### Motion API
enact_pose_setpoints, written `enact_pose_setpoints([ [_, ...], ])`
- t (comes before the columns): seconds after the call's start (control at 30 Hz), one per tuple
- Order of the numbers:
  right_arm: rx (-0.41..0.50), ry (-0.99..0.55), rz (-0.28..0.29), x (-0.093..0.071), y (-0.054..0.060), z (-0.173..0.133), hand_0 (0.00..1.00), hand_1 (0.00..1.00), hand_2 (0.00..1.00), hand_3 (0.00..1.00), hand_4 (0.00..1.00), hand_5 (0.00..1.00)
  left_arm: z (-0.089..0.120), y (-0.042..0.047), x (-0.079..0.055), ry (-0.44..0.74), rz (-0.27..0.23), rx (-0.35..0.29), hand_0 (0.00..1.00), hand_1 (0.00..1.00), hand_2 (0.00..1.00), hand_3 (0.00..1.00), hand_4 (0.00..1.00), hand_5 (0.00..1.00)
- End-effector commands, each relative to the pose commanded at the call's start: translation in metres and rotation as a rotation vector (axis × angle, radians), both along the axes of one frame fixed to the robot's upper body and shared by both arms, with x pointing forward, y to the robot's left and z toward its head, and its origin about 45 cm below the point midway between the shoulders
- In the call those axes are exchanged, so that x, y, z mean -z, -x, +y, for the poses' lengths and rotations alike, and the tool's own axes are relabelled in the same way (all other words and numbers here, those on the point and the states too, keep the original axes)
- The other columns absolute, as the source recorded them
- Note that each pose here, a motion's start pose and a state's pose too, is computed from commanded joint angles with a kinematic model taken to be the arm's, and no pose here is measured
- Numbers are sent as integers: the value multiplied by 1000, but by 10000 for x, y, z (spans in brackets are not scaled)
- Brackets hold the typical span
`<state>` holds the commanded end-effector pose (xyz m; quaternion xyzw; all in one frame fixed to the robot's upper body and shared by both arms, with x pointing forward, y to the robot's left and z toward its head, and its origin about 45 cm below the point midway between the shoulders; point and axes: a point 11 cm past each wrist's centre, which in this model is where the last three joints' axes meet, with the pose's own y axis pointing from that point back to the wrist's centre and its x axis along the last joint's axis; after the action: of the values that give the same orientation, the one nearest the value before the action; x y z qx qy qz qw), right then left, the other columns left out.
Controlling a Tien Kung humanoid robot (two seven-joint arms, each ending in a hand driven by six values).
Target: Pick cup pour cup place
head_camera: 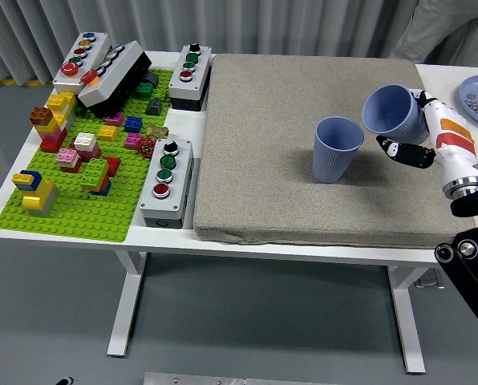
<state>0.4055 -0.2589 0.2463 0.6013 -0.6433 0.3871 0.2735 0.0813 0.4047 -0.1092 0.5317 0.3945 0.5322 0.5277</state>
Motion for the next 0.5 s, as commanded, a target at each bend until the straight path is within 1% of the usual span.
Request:
enact_pose_setpoints([
  [0.23, -12, 30, -13, -26, -4, 46, 689, 583, 502, 638, 742, 297, 3, 18, 2, 0, 3, -1, 824, 784, 841, 762, 573, 998],
  [0.5, -25, 60, -38, -99, -25, 78, 689, 584, 503, 638, 743, 299, 5, 0, -1, -1, -1, -1, 824, 784, 841, 762, 574, 998],
])
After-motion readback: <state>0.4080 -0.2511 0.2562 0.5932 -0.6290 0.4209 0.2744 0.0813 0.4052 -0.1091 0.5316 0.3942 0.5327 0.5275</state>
